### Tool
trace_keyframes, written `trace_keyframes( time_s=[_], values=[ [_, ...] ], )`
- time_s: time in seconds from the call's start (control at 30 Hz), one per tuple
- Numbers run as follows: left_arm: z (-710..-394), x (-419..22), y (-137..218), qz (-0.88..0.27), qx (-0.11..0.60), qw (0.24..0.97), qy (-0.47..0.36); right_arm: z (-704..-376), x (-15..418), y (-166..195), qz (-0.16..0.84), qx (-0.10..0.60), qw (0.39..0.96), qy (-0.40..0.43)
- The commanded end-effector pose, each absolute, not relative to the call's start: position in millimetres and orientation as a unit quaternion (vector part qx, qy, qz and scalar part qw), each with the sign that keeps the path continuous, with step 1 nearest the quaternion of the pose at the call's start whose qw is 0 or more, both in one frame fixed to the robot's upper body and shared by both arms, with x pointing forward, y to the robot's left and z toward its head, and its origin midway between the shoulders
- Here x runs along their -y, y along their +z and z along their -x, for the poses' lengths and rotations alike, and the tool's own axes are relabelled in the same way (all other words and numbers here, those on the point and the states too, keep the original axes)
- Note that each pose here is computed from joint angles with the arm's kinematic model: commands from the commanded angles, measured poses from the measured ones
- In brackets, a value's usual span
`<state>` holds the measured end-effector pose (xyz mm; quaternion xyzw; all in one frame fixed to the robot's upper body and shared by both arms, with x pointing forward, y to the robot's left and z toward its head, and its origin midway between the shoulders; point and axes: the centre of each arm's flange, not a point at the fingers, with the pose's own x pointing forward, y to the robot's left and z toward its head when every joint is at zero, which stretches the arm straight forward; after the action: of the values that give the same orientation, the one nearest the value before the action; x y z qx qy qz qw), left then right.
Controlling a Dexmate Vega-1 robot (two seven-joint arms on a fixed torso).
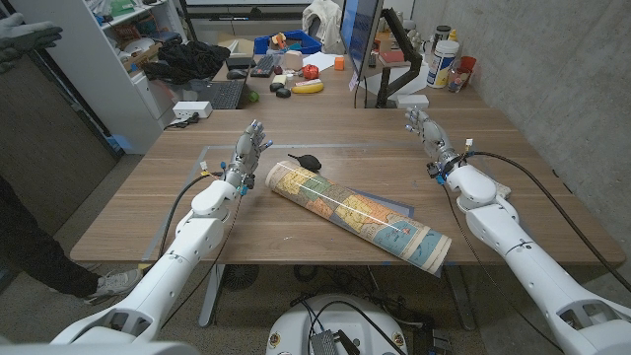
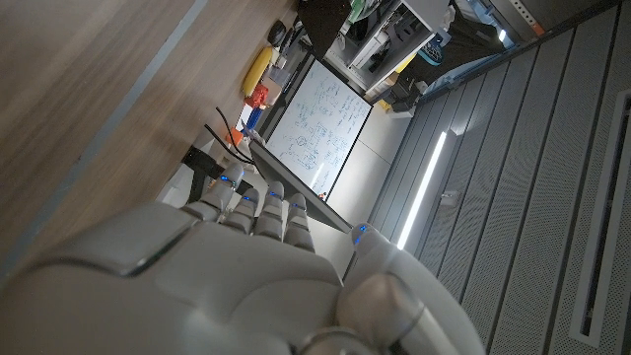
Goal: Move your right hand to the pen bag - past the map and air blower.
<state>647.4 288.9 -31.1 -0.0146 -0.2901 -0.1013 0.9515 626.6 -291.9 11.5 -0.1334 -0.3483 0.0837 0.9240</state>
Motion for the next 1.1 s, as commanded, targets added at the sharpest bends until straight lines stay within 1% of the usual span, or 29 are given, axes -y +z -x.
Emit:
trace_keyframes(
  time_s=[0.03,1.1],
  values=[
    [-647.1,-288.4,-31.1,0.014,0.29,0.951,-0.102,-617.0,291.1,23.9,0.166,0.369,0.911,0.079],
    [-644.5,-284.5,-31.2,0.011,0.29,0.951,-0.105,-586.5,294.9,46.5,0.284,0.405,0.868,0.045]
  ],
)
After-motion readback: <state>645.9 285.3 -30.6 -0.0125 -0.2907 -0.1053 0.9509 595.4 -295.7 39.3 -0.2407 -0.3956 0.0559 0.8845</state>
